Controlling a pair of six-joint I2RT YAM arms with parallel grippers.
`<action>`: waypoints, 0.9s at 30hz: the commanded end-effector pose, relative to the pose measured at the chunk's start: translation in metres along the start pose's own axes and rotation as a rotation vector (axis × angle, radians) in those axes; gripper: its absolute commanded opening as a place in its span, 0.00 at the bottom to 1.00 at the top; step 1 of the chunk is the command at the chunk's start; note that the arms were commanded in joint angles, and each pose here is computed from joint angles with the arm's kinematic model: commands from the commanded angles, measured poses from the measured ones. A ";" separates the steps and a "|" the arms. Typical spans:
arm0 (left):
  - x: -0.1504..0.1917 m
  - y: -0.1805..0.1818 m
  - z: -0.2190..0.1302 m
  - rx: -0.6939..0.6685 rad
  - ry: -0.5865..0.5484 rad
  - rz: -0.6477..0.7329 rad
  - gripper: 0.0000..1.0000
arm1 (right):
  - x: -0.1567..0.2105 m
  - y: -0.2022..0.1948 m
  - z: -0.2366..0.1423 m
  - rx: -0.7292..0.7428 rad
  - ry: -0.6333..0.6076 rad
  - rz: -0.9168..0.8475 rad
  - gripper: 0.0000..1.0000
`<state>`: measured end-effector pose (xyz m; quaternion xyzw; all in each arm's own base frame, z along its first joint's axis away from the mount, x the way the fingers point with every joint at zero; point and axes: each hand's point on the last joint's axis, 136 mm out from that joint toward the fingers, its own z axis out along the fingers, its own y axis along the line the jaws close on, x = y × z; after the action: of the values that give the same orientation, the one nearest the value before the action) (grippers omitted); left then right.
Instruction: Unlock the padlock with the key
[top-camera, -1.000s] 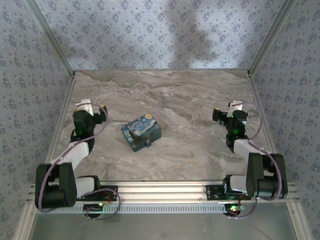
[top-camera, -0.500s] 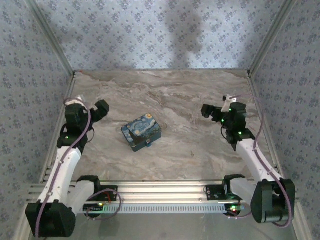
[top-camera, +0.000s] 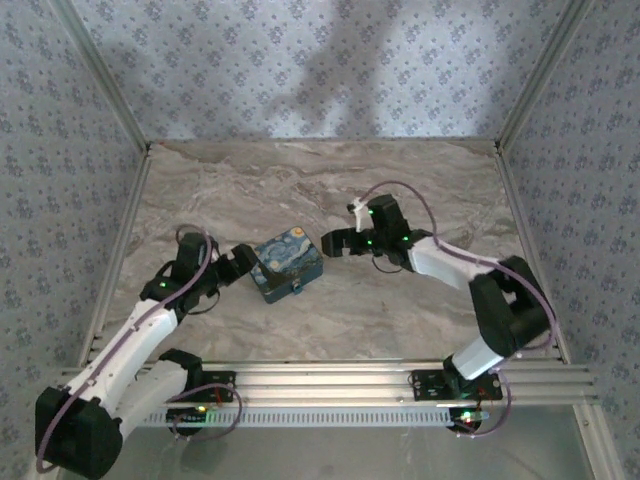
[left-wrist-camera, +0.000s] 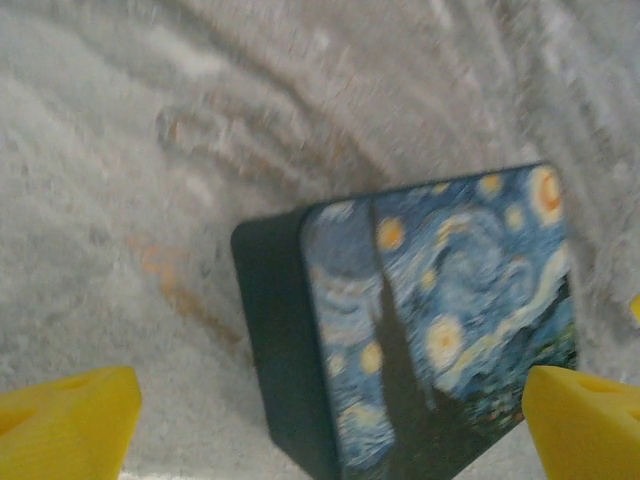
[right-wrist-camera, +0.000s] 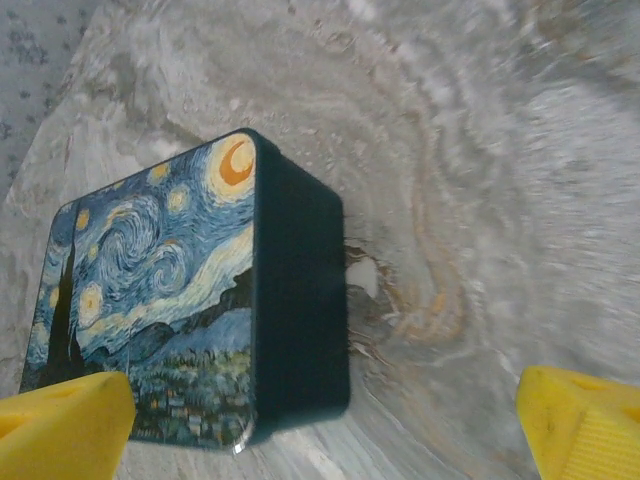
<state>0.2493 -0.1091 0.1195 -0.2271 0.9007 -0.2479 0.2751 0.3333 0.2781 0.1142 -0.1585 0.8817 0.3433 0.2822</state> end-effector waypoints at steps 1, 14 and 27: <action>0.008 0.000 0.012 0.022 0.020 -0.076 0.98 | -0.011 0.018 0.019 -0.075 0.013 0.005 1.00; 0.020 -0.046 0.053 0.206 0.143 -0.084 0.97 | 0.016 0.043 0.066 -0.182 0.164 0.035 0.83; 0.015 -0.115 0.093 0.255 0.207 0.077 0.94 | 0.008 0.012 0.030 -0.135 0.101 0.096 0.72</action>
<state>0.3032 -0.2019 0.0771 -0.1858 0.9108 -0.3206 0.1822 0.3400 0.3091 0.0818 -0.1515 0.8854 0.3866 0.2091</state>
